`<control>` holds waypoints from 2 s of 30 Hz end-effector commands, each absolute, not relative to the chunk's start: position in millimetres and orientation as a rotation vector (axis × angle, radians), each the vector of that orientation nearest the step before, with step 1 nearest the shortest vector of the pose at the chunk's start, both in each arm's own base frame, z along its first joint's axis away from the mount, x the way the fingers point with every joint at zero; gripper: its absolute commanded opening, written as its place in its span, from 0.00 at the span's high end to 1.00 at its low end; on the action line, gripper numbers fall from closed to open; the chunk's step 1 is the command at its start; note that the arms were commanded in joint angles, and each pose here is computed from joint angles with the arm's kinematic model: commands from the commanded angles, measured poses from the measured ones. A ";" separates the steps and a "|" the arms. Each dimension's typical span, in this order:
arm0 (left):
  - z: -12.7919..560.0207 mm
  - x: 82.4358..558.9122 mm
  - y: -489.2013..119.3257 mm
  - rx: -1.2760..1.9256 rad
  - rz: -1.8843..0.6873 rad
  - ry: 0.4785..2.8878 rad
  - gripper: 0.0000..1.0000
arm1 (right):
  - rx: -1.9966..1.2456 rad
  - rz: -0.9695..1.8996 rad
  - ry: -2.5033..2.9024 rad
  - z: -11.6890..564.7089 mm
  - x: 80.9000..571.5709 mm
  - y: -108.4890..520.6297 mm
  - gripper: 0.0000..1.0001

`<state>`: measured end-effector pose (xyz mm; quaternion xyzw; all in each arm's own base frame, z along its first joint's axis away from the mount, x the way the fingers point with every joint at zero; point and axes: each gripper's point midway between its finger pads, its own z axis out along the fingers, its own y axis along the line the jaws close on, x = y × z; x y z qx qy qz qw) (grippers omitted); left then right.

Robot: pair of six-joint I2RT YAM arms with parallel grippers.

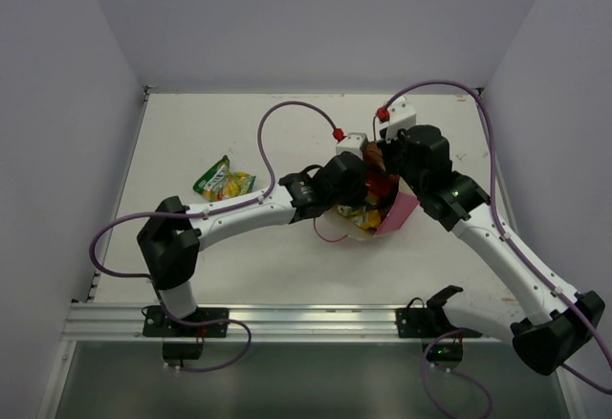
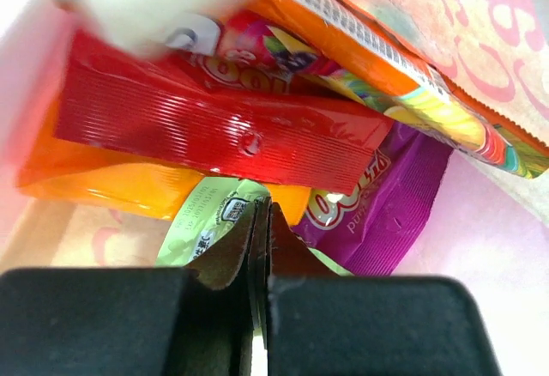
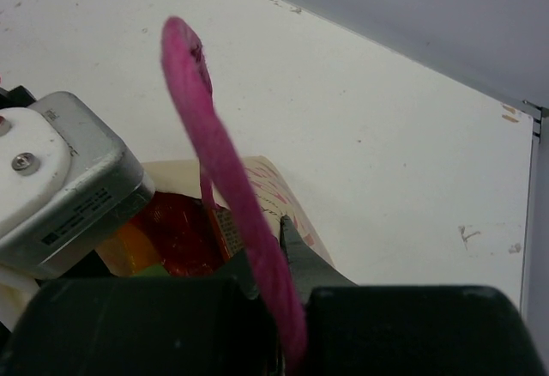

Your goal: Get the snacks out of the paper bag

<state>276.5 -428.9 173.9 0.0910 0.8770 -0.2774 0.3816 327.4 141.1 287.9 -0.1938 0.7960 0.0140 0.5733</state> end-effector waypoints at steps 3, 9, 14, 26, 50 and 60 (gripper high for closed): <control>231.5 287.8 -413.5 0.198 -0.716 2.115 1.00 | -0.352 0.084 1.670 350.0 329.4 140.8 1.00; 229.7 273.3 -411.7 0.349 -0.723 2.132 0.92 | -0.359 0.078 1.673 349.4 328.9 140.5 1.00; 228.8 266.9 -407.5 0.404 -0.749 2.123 1.00 | -0.362 0.081 1.681 346.2 329.3 141.2 1.00; 205.1 247.5 -415.8 0.592 -0.767 2.214 0.44 | -0.363 0.083 1.683 343.4 326.8 140.3 1.00; 213.6 269.4 -426.3 0.394 -0.764 2.215 1.00 | -0.367 0.098 1.687 338.7 325.5 142.3 1.00; 347.9 234.8 -374.0 0.503 -0.870 1.955 1.00 | -0.353 0.048 1.692 336.3 327.0 134.0 1.00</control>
